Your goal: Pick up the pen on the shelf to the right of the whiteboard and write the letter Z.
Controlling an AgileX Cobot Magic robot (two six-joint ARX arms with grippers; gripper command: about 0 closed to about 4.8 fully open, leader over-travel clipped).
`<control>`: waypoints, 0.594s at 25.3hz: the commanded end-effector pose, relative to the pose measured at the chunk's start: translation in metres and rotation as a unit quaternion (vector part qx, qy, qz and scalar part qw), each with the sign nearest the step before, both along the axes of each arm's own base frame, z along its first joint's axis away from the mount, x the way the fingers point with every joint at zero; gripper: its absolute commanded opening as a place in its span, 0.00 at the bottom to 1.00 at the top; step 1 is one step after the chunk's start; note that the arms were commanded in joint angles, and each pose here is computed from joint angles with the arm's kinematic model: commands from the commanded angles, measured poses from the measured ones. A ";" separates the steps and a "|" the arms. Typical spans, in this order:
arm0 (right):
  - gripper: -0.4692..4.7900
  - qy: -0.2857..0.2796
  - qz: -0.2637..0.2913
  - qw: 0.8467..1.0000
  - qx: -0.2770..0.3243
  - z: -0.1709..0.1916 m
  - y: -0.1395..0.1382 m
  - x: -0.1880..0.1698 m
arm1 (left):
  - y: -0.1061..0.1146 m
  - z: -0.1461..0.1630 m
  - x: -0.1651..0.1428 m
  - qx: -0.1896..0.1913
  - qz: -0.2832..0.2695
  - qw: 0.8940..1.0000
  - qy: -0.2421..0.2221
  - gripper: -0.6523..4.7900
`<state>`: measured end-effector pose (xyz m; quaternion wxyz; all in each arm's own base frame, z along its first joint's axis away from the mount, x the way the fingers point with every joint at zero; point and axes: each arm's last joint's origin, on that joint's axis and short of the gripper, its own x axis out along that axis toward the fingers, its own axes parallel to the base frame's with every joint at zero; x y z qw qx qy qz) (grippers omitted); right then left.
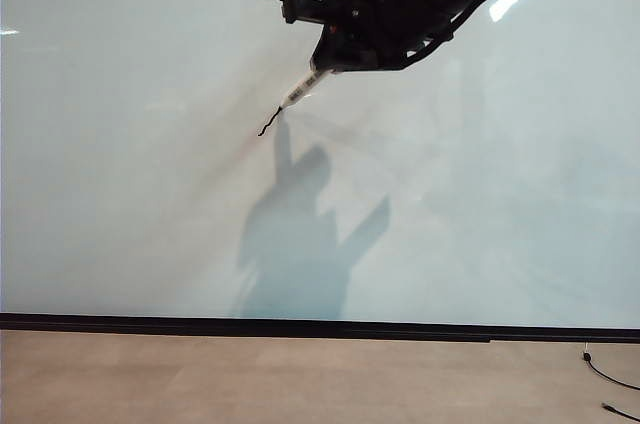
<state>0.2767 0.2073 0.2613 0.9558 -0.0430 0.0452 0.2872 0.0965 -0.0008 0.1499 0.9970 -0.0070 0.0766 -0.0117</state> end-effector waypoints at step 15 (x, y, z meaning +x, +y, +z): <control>0.07 -0.053 -0.040 0.998 0.016 0.032 -0.021 -0.003 | 0.000 0.001 0.000 0.002 -0.001 1.000 -0.004 0.11</control>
